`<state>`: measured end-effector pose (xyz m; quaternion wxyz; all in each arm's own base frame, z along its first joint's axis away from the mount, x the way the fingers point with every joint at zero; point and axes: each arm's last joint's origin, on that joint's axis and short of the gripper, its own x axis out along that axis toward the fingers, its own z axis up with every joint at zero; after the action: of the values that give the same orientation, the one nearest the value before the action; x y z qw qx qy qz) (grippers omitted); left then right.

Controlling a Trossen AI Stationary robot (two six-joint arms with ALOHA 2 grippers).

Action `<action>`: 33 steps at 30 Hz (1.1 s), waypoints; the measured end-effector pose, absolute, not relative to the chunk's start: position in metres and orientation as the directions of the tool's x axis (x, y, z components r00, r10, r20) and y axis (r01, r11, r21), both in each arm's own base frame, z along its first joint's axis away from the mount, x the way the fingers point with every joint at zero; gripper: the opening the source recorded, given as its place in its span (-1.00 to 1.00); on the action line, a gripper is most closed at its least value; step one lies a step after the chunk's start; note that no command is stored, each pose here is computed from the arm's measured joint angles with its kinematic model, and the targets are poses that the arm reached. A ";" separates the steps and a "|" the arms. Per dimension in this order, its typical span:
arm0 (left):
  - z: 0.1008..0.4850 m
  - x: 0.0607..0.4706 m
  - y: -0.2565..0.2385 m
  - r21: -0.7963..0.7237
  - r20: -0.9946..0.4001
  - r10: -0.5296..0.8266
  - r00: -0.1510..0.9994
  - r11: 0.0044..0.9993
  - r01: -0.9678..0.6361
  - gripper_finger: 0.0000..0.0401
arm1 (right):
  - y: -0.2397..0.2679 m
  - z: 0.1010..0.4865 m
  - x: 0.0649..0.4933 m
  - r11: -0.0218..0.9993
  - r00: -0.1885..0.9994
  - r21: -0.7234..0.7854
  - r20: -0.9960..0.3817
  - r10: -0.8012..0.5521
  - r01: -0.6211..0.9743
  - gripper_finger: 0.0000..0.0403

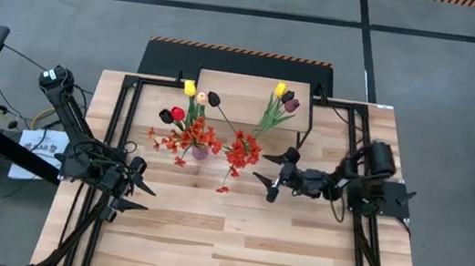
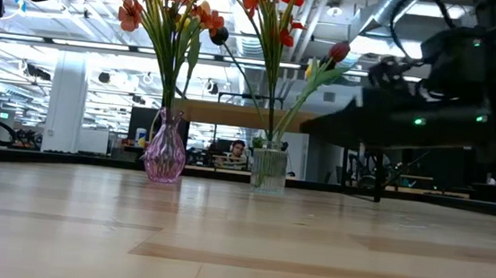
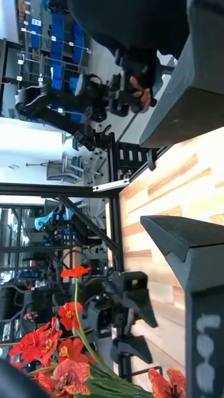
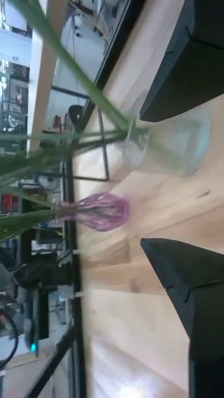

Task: Pick and place flowers into a vace then onto a shelf
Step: Put the transparent vase with flowers on the shelf

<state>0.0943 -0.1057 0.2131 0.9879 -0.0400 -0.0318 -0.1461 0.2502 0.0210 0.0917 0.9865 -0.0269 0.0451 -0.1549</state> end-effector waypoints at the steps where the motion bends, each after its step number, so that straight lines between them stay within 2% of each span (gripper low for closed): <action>1: 0.213 0.094 -0.106 -0.070 0.075 -0.286 0.955 0.954 0.291 -0.11 | 0.021 0.089 0.257 0.950 0.948 -0.062 -0.074 -0.311 0.307 0.54; 5: 0.214 0.094 -0.105 -0.078 0.078 -0.276 0.958 0.956 0.282 -0.11 | 0.025 0.091 0.274 0.950 0.952 -0.088 -0.038 -0.305 0.300 0.54; 16: 0.213 0.094 -0.105 -0.082 0.071 -0.275 0.959 0.956 0.281 -0.11 | 0.022 0.105 0.266 0.947 0.950 -0.088 0.000 -0.311 0.310 0.54; 33: 0.213 0.094 -0.105 -0.077 0.070 -0.276 0.959 0.957 0.281 -0.11 | 0.023 0.106 0.280 0.947 0.949 -0.080 -0.027 -0.313 0.310 0.54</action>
<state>0.0944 -0.1054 0.2127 0.9887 -0.0433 -0.0293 -0.1408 0.2800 0.0235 0.1059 0.9866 -0.0375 0.0195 -0.1578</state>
